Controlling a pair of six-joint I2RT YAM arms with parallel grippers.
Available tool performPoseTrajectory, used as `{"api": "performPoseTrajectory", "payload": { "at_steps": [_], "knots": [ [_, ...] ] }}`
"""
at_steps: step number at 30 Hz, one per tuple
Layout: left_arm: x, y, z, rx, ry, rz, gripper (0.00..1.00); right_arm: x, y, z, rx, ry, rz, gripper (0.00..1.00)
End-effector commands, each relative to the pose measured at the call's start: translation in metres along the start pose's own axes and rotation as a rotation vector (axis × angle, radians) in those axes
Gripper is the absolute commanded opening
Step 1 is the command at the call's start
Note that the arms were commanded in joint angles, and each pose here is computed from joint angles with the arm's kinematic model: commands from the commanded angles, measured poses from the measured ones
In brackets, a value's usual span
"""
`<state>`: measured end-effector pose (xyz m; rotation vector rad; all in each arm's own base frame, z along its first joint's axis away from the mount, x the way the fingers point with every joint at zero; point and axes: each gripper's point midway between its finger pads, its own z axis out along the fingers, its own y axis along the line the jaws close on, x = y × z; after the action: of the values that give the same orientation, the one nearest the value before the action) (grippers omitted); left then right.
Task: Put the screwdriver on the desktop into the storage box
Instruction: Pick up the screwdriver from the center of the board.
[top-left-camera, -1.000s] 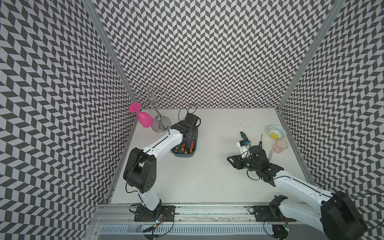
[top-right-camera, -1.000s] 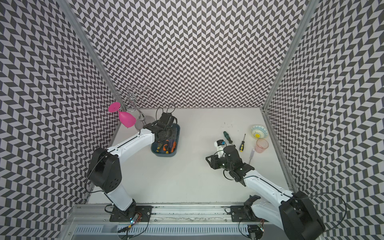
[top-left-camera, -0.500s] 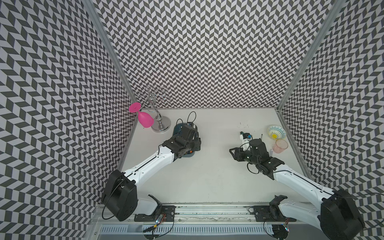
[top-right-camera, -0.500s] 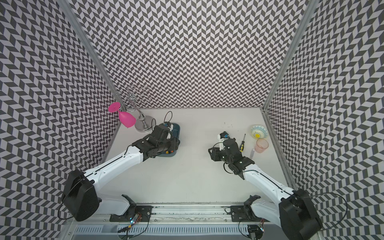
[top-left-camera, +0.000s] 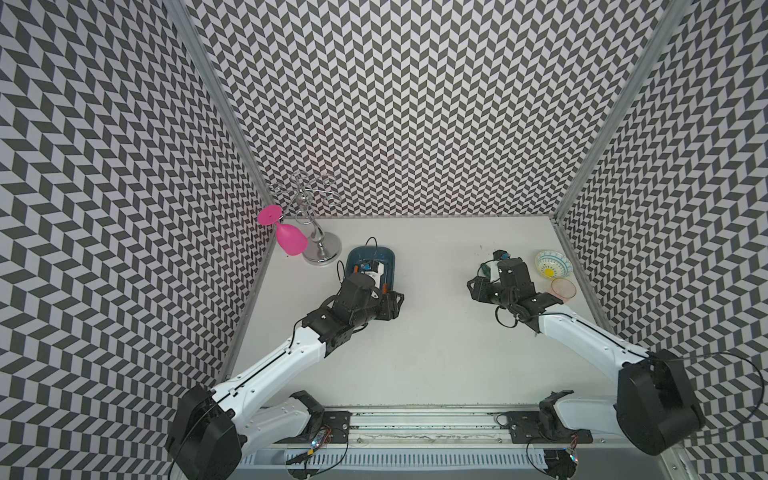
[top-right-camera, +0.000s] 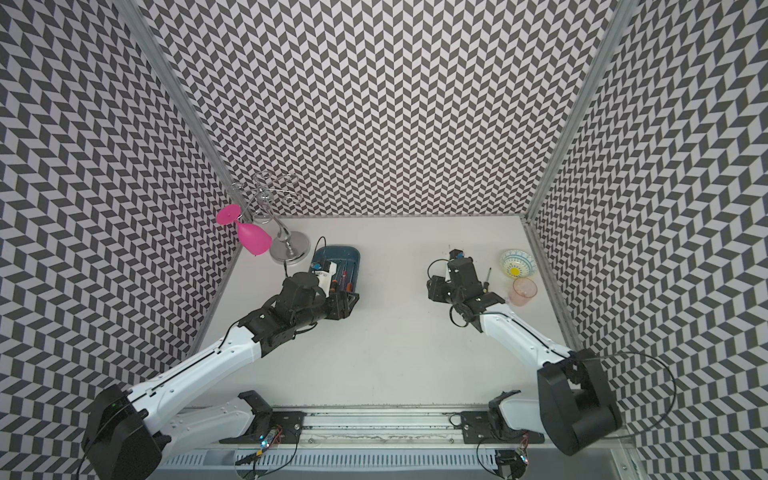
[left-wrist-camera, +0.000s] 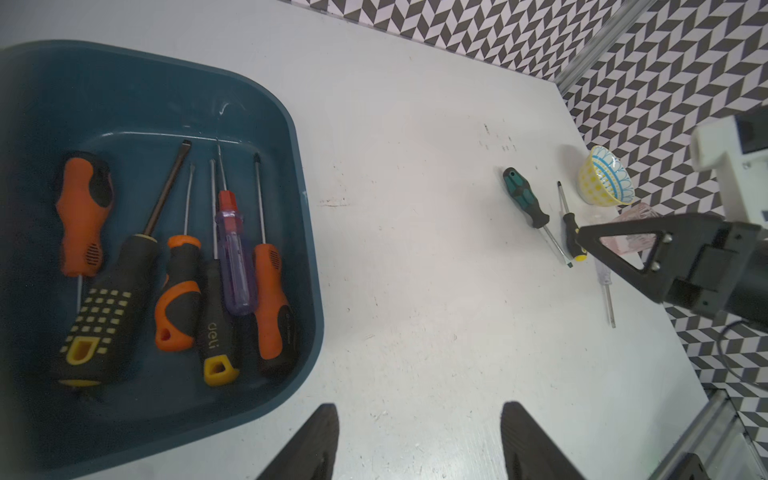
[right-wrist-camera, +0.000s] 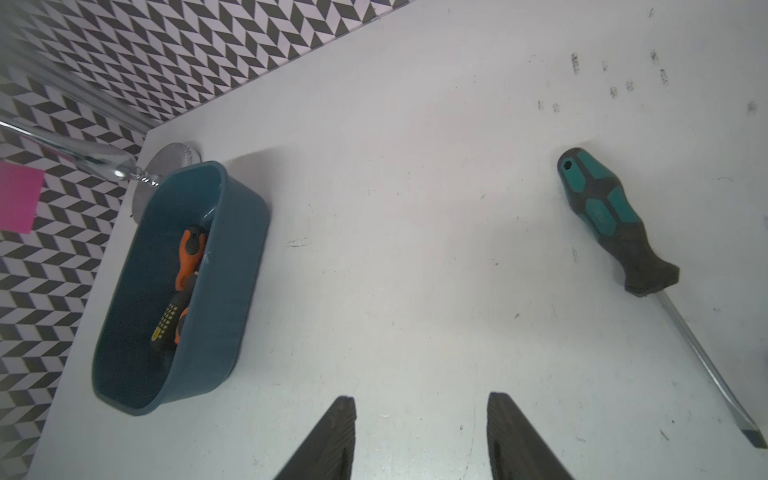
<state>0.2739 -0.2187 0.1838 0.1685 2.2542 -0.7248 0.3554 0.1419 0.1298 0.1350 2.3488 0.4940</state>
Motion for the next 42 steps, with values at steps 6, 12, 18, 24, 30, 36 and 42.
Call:
{"api": "performPoseTrajectory", "payload": {
  "at_steps": [6,12,18,24,30,36,42],
  "knots": [
    [0.009,-0.013,-0.002,0.088,-0.013,-0.032,0.66,-0.021,-0.034,0.015,0.149,-0.010,0.042,0.54],
    [0.019,-0.017,0.004,0.109,0.017,-0.043,0.66,-0.038,-0.062,0.026,0.268,-0.012,0.067,0.54],
    [0.022,-0.019,0.003,0.117,0.021,-0.041,0.66,-0.050,-0.088,0.044,0.336,0.012,0.086,0.54],
    [0.026,-0.017,0.001,0.112,0.028,-0.045,0.66,-0.052,-0.106,0.064,0.385,0.044,0.081,0.53],
    [0.029,-0.016,0.002,0.110,0.036,-0.050,0.65,-0.043,-0.116,0.081,0.393,0.102,0.074,0.50],
    [0.030,-0.016,0.002,0.111,0.039,-0.052,0.65,-0.036,-0.119,0.091,0.392,0.134,0.066,0.48],
    [0.030,-0.016,0.003,0.114,0.040,-0.058,0.65,-0.023,-0.120,0.099,0.376,0.176,0.066,0.44]
  ]
}}
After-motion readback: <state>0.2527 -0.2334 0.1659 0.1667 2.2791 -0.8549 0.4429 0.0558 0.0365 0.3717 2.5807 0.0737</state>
